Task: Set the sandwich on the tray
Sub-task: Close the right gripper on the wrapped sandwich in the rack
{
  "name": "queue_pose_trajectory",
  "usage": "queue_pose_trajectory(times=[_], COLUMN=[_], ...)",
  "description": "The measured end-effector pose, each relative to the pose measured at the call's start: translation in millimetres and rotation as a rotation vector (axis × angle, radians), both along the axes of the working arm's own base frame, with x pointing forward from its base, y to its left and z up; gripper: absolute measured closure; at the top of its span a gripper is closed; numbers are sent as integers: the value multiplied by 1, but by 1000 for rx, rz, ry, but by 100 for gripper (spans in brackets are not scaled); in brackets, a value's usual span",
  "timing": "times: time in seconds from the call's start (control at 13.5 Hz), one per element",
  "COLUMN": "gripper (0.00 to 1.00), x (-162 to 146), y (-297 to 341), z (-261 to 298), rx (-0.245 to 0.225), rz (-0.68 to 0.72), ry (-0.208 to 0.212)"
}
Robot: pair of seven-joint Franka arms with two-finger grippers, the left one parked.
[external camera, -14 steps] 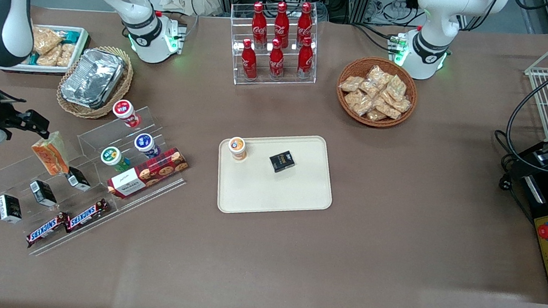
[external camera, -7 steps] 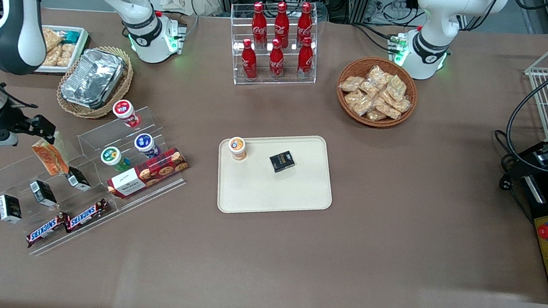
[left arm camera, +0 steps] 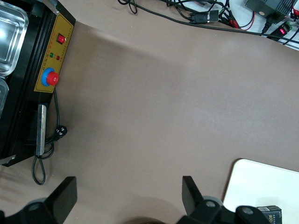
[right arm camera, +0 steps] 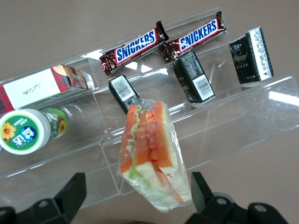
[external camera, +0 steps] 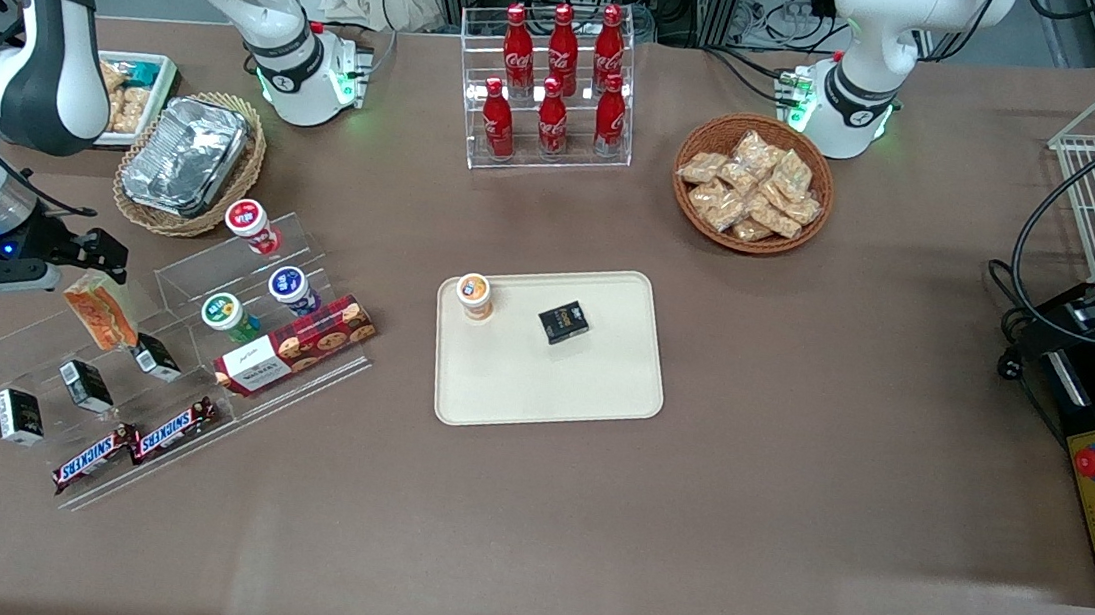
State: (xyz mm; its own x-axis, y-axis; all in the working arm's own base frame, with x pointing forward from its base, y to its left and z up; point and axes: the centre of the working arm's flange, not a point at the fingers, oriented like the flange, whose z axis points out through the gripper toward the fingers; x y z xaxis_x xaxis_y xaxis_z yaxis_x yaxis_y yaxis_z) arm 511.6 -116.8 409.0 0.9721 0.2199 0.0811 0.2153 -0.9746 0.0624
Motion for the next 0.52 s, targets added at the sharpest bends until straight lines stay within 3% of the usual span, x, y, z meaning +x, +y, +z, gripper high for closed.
queue_pose_trajectory(times=[0.52], gripper=[0], x=[0], y=[-9], z=[-31], rx=[-14], rz=[84], ry=[9])
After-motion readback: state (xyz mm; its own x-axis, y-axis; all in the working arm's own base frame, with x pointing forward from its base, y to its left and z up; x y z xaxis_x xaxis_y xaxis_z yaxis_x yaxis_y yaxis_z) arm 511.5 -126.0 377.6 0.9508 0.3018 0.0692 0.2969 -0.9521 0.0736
